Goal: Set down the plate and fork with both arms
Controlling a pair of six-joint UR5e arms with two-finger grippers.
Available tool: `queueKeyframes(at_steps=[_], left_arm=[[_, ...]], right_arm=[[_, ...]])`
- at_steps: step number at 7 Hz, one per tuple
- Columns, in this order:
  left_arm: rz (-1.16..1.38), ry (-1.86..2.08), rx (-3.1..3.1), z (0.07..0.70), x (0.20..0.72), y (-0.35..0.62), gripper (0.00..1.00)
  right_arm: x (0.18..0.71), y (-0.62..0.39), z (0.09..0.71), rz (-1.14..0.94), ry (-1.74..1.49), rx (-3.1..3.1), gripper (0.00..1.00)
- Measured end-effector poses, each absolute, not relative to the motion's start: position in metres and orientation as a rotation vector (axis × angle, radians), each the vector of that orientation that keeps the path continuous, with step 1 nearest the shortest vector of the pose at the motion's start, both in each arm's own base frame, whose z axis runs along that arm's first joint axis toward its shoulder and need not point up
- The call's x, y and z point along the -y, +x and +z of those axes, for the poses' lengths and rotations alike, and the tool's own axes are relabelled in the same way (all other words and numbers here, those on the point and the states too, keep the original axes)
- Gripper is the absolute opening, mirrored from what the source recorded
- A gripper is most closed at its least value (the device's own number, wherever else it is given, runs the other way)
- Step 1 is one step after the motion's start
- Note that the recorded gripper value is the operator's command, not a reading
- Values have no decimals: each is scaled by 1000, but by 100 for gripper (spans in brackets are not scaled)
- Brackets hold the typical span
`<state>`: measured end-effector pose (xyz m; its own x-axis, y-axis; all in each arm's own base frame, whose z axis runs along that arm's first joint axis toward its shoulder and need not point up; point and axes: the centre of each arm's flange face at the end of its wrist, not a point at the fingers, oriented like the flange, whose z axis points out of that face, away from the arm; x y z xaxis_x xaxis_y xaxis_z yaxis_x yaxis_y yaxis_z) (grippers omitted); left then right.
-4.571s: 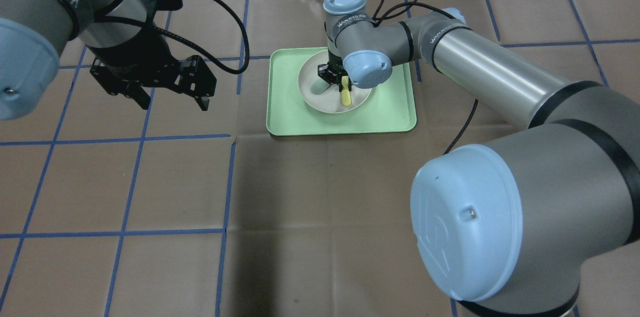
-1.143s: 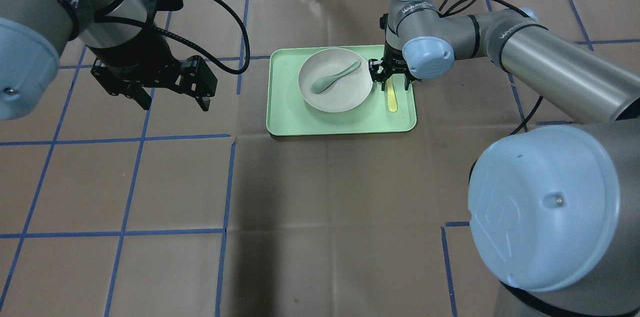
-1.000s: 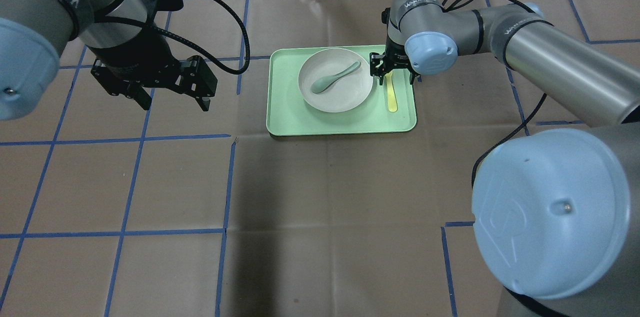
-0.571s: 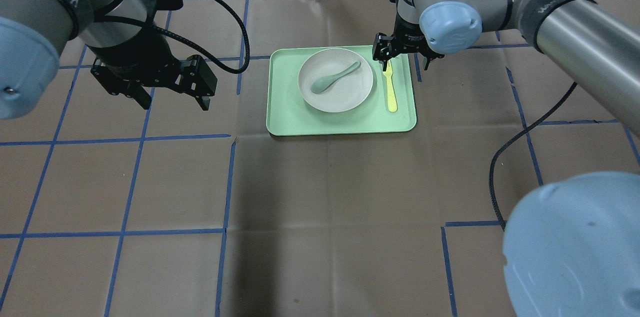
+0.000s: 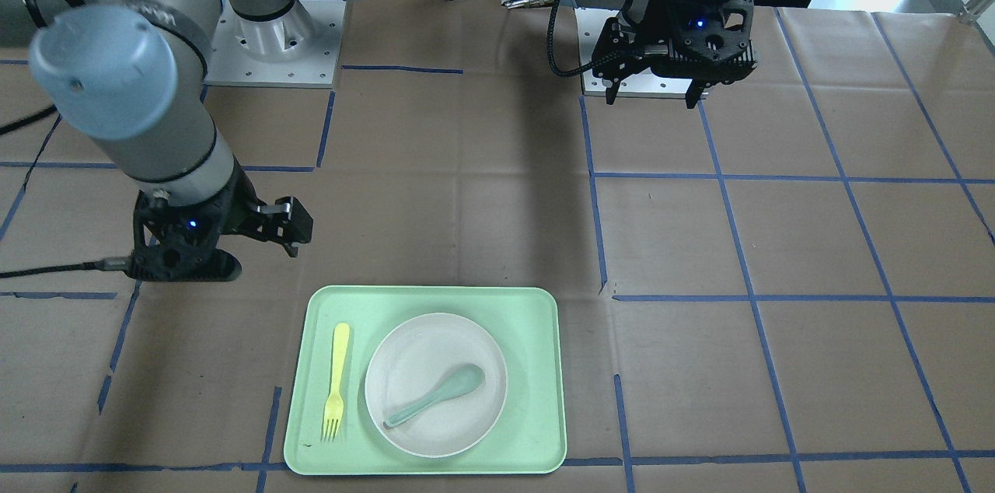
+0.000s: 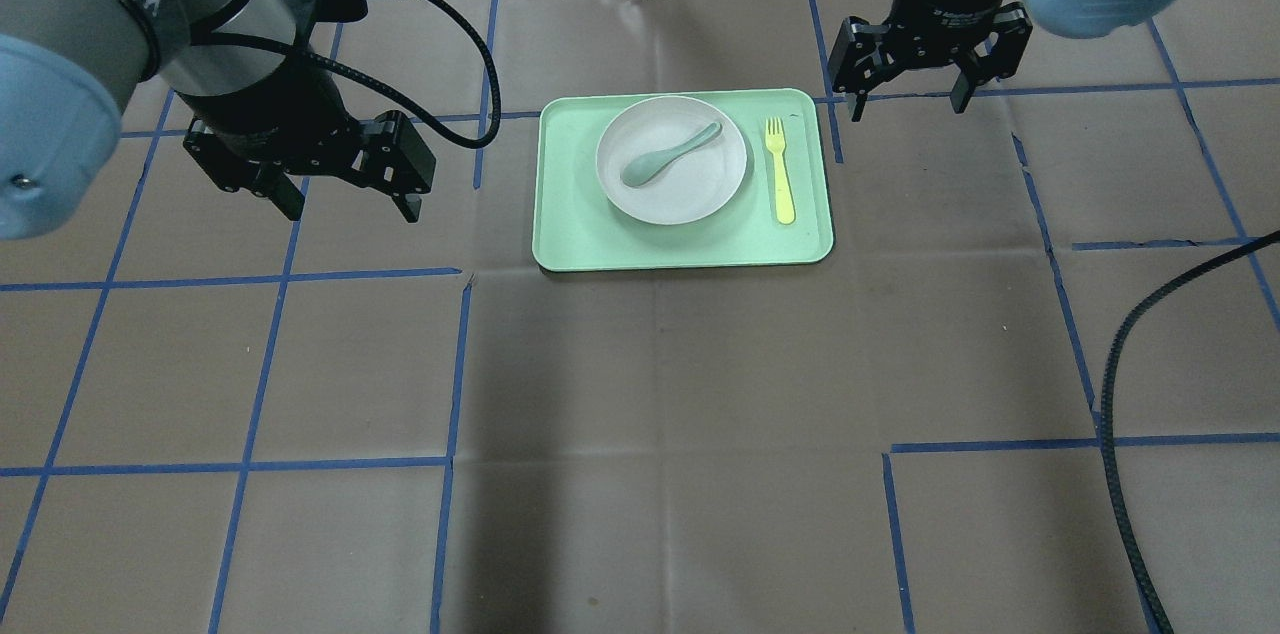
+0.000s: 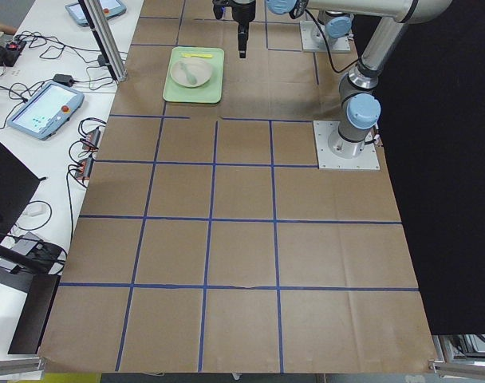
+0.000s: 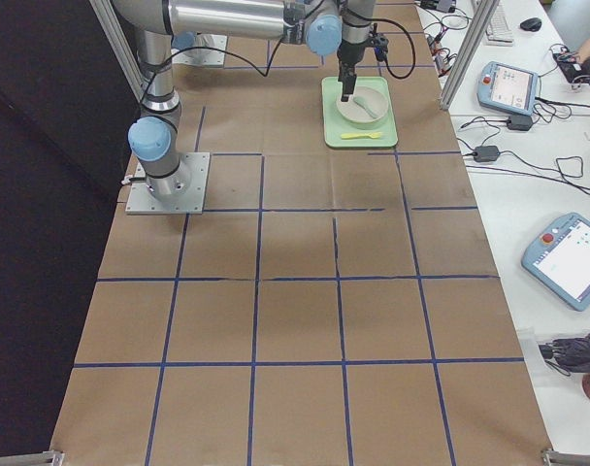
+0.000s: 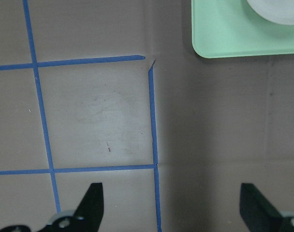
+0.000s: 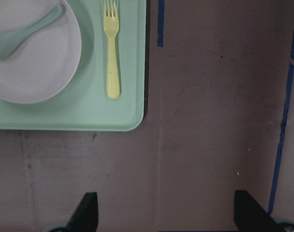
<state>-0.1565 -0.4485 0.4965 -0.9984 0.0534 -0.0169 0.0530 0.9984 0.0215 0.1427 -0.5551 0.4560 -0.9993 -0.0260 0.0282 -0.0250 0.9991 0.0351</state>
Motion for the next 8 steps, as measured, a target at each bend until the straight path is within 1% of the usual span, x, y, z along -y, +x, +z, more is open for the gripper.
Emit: queueKeyframes(at_steps=[1, 2, 5, 8], left_arm=[[34, 84, -3123, 496, 449, -157, 100], [35, 85, -3123, 496, 449, -157, 100], [24, 90, -3124, 498, 450, -156, 100], [25, 117, -3126, 496, 450, -158, 100]], right_arm=[[533, 142, 481, -52, 38, 3111, 100], [517, 142, 493, -64, 36, 3113, 100], [502, 141, 478, -131, 27, 3107, 100], [496, 141, 480, -122, 13, 3110, 100]])
